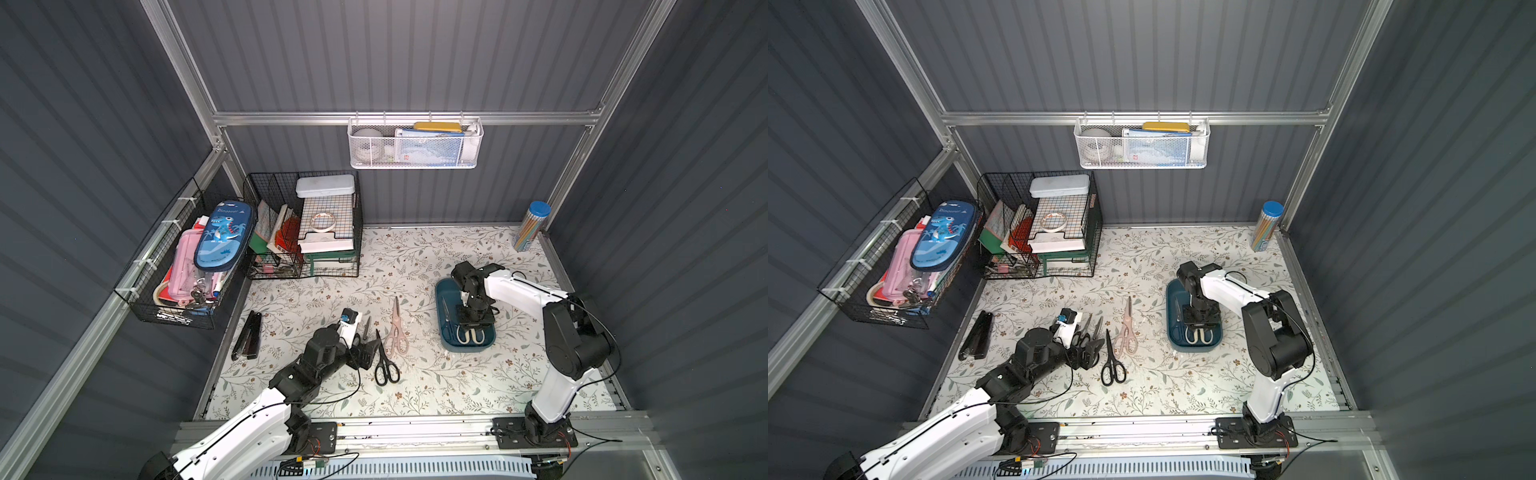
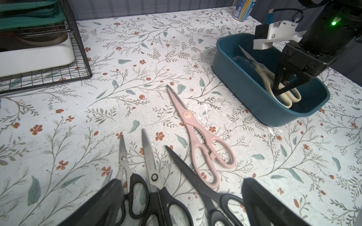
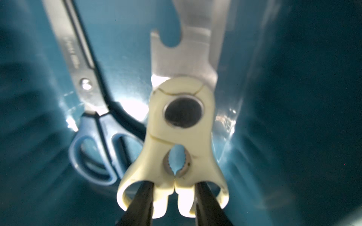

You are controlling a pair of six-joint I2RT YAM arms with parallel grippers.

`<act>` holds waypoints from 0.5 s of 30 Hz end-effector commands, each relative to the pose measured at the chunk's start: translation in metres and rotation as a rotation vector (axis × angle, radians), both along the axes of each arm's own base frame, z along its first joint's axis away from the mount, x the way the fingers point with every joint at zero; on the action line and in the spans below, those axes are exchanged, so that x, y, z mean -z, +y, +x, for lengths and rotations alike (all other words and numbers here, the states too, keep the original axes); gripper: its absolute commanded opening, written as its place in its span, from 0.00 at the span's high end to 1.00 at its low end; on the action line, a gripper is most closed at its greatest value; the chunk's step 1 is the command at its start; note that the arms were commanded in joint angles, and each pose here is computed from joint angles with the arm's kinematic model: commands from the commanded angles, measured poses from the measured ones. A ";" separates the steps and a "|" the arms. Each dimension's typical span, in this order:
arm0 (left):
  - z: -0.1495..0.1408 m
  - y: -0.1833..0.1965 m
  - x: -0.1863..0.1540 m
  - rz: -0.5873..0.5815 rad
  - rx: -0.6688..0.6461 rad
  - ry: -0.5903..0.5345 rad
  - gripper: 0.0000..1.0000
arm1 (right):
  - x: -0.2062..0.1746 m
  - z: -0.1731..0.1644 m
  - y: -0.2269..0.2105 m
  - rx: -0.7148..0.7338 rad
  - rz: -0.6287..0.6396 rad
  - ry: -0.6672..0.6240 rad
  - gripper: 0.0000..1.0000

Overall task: Put the scissors into the storage box
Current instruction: Place the scissors in the storage box.

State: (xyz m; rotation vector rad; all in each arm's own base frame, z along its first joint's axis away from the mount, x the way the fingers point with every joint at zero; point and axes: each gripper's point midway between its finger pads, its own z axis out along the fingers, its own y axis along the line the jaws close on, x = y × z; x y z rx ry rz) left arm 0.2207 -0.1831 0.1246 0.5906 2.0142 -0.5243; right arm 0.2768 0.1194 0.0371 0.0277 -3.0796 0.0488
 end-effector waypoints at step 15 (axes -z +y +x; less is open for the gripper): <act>0.009 0.026 -0.009 -0.022 -0.171 -0.025 0.00 | -0.044 0.024 -0.002 -0.010 -0.031 -0.120 0.52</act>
